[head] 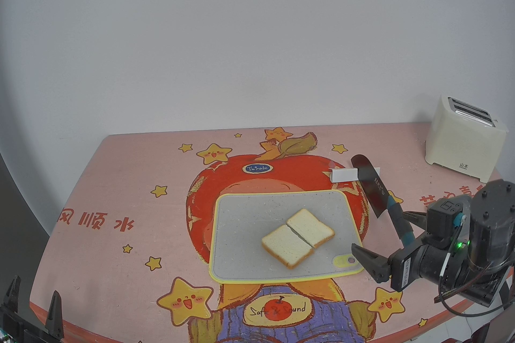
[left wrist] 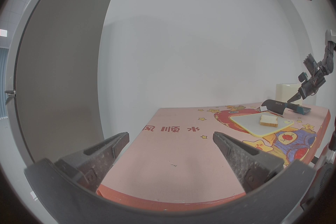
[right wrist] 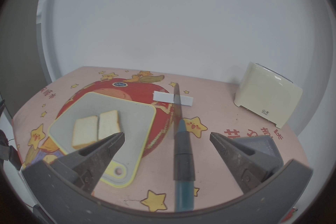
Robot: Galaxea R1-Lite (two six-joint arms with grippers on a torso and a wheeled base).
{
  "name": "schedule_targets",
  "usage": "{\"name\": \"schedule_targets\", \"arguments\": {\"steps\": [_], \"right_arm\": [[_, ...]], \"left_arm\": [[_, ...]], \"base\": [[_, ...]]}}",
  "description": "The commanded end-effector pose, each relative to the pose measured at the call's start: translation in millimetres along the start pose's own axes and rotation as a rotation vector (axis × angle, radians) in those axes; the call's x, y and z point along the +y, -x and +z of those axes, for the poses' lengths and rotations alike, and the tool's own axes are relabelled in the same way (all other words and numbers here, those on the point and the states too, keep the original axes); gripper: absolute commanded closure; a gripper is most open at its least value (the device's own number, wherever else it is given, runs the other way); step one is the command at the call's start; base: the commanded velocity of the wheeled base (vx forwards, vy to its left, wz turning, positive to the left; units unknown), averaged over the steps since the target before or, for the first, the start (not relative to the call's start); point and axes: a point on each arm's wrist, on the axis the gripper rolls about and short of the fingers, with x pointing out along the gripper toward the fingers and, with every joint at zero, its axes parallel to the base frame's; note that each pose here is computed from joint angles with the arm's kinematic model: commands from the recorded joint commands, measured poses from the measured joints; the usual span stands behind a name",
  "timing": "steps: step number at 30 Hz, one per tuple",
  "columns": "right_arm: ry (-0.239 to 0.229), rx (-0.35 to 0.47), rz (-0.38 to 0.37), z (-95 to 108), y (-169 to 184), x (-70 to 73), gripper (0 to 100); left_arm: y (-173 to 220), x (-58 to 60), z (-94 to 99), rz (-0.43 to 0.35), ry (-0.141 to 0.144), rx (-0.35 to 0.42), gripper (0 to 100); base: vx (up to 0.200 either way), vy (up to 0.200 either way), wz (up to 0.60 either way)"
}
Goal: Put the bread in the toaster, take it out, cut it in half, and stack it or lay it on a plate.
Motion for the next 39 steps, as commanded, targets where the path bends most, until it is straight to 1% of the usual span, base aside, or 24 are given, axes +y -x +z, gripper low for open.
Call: {"name": "schedule_targets", "arguments": {"steps": [1,7,15,17,19,20,24,28,29,30,35,39], "right_arm": [[0.004,-0.002,0.007,-0.5,1.3,0.9,0],[0.018,0.002,0.022,-2.9,2.9,3.6,0],[0.014,-0.005,0.031,-1.0,3.8,4.7,0],[0.010,-0.009,0.043,1.1,3.9,5.4,0],[0.003,-0.018,0.071,5.2,5.1,6.6,0],[-0.004,-0.033,0.098,10.1,7.6,6.3,0],[0.010,-0.062,0.146,17.0,13.8,4.7,0],[-0.012,-0.046,0.218,15.2,14.8,4.2,0],[-0.012,-0.046,0.218,15.2,14.8,4.2,0],[-0.032,-0.043,0.242,15.9,15.4,4.0,0],[-0.043,-0.056,0.254,18.3,19.1,2.7,0],[-0.041,-0.056,0.231,21.1,17.3,3.9,0]], "left_arm": [[-1.2,-0.1,-4.5,0.000,0.001,0.017,0],[-1.2,-0.1,-4.5,0.000,0.001,0.017,0],[-1.2,-0.1,-4.5,0.000,0.001,0.017,0],[-1.2,-0.1,-4.5,0.000,0.001,0.017,0],[-1.2,-0.1,-4.5,0.000,0.001,0.017,0],[-1.2,-0.1,-4.5,0.000,0.001,0.017,0],[-1.2,-0.1,-4.5,0.000,0.001,0.017,0],[-1.2,-0.1,-4.5,0.000,0.001,0.017,0],[-1.2,-0.1,-4.5,0.000,0.001,0.017,0],[-1.2,-0.1,-4.5,0.000,0.001,0.017,0],[-1.2,-0.1,-4.5,0.000,0.001,0.017,0],[-1.2,-0.1,-4.5,0.000,0.001,0.017,0]], "base": [[0.000,0.000,0.00],[0.000,0.000,0.00],[0.000,0.000,0.00],[0.000,0.000,0.00],[0.000,0.000,0.00],[0.000,0.000,0.00],[0.000,0.000,0.00],[0.000,0.000,0.00],[0.000,0.000,0.00],[0.000,0.000,0.00],[0.000,0.000,0.00],[0.000,0.000,0.00]]}}
